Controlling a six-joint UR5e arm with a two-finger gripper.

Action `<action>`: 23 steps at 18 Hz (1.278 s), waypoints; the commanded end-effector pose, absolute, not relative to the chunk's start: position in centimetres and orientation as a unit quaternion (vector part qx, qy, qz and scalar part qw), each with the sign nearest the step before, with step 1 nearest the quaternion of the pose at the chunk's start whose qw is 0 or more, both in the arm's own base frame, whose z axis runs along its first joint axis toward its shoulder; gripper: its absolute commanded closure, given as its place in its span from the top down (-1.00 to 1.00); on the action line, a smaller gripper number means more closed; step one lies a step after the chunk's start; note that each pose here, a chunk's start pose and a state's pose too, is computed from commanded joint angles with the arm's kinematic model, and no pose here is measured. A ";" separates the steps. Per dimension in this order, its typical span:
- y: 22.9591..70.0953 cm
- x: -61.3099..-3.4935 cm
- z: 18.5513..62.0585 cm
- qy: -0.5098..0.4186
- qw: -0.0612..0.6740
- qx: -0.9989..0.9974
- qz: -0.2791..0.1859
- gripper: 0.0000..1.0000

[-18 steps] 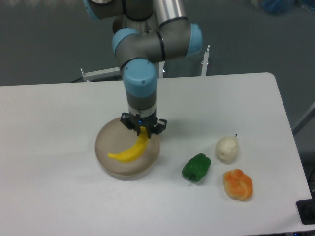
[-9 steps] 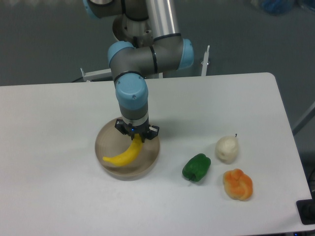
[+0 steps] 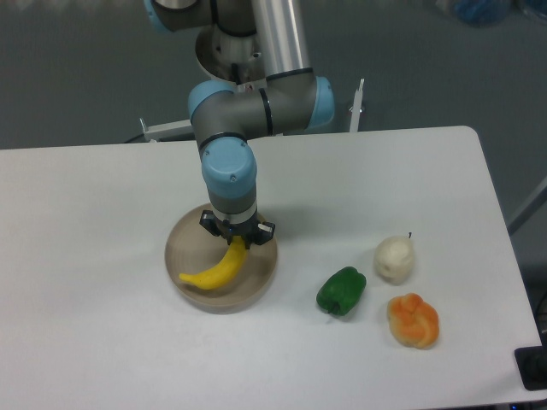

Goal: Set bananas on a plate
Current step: 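Lower the banana onto the plate and open the gripper, then raise the open gripper and move it away from the plate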

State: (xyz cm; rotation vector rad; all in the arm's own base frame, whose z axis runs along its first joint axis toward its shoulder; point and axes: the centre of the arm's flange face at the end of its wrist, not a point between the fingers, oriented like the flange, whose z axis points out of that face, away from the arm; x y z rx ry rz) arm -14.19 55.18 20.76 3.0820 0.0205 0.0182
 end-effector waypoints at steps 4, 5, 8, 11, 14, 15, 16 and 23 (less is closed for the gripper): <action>55.3 -14.3 20.1 0.005 0.034 0.999 0.008 -0.26; 55.4 -14.3 20.2 0.005 0.033 0.999 0.008 -0.24; 55.4 -14.3 20.2 0.005 0.033 0.999 0.008 -0.23; 55.8 -14.6 21.0 0.005 0.025 1.000 0.004 0.39; 56.2 -15.0 22.3 0.007 0.013 1.000 -0.003 1.00; 56.2 -15.3 22.7 0.009 0.009 1.000 -0.005 1.00; 56.2 -15.6 23.8 0.012 0.001 1.000 -0.010 1.00; 57.8 -24.2 30.7 0.007 -0.051 0.996 -0.068 1.00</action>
